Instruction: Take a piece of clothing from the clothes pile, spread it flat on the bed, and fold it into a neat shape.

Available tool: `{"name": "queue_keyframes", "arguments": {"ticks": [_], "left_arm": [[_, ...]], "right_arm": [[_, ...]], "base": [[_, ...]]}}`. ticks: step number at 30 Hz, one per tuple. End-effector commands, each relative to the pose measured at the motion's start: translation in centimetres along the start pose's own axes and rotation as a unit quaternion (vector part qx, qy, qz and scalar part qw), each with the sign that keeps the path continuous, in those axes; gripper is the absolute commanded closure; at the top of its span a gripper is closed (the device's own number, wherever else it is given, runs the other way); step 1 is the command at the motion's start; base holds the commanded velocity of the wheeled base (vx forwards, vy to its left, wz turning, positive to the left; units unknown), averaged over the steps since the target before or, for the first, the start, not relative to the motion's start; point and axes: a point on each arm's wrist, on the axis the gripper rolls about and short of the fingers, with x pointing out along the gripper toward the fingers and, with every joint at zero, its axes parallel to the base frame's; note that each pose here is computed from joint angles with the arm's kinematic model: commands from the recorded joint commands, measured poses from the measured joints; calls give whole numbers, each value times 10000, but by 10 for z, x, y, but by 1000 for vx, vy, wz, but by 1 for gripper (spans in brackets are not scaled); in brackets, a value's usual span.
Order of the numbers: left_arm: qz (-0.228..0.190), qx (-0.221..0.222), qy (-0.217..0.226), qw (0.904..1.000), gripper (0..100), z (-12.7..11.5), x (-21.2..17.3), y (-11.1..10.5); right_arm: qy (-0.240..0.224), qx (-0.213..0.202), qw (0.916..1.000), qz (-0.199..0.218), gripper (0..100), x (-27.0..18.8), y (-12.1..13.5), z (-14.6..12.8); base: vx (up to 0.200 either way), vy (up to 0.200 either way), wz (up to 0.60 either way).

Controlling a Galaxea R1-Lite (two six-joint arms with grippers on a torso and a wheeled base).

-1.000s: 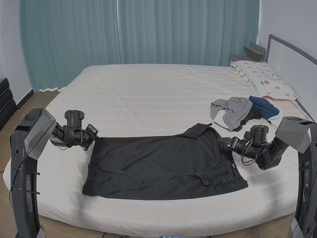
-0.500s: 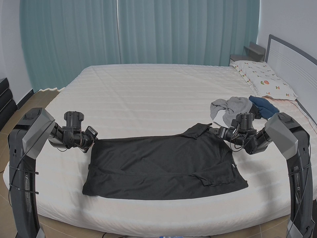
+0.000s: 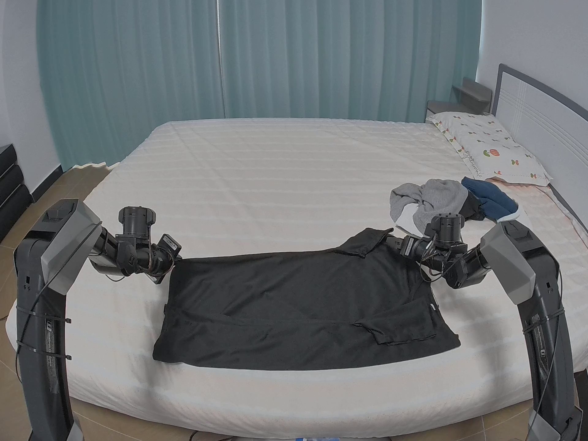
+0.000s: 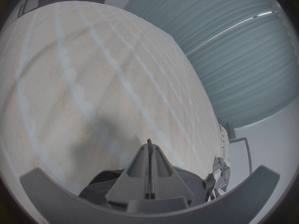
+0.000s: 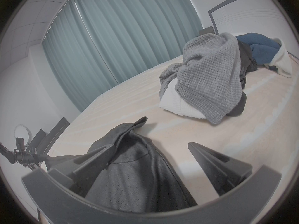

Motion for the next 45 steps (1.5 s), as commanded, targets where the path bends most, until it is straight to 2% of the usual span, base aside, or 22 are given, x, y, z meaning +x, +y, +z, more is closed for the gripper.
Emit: {"name": "queue_keyframes", "arguments": {"ticks": [1, 10, 16, 24, 29, 30, 33, 37, 45], "left_arm": [[1, 4, -2, 10000, 100, 0, 0, 0], [-28, 16, -40, 10000, 100, 2, 0, -1], [-92, 26, -95, 9999, 100, 6, -7, -7], [-122, 39, -229, 9997, 100, 13, -16, -11], [-129, 9, -279, 9995, 100, 17, -24, -12], [-123, 11, -236, 9996, 100, 15, -27, -11], [-150, 1, -237, 9996, 100, 15, -31, -13], [-221, -30, -315, 9993, 100, 21, -40, -17], [-185, 0, -299, 9994, 100, 20, -39, -15]], "right_arm": [[-8, 3, 10000, 13, 100, 5, -2, -5], [-152, 209, 9997, -45, 100, -1, -3, 8], [-71, 234, 9997, -30, 100, -13, 0, 10], [-320, 371, 9988, 85, 100, -25, 7, 25], [-470, 448, 9979, 59, 100, -28, 3, 27], [-620, 453, 9970, 97, 100, -31, 3, 32], [-518, 512, 9973, 53, 100, -39, -1, 26], [-640, 630, 9959, 86, 100, -42, -3, 28], [-353, 673, 9970, 132, 100, -42, 0, 15]], "base": [[0, 0, 0], [0, 0, 0], [0, 0, 0], [0, 0, 0], [0, 0, 0], [0, 0, 0], [0, 0, 0], [0, 0, 0], [0, 0, 0]]}}
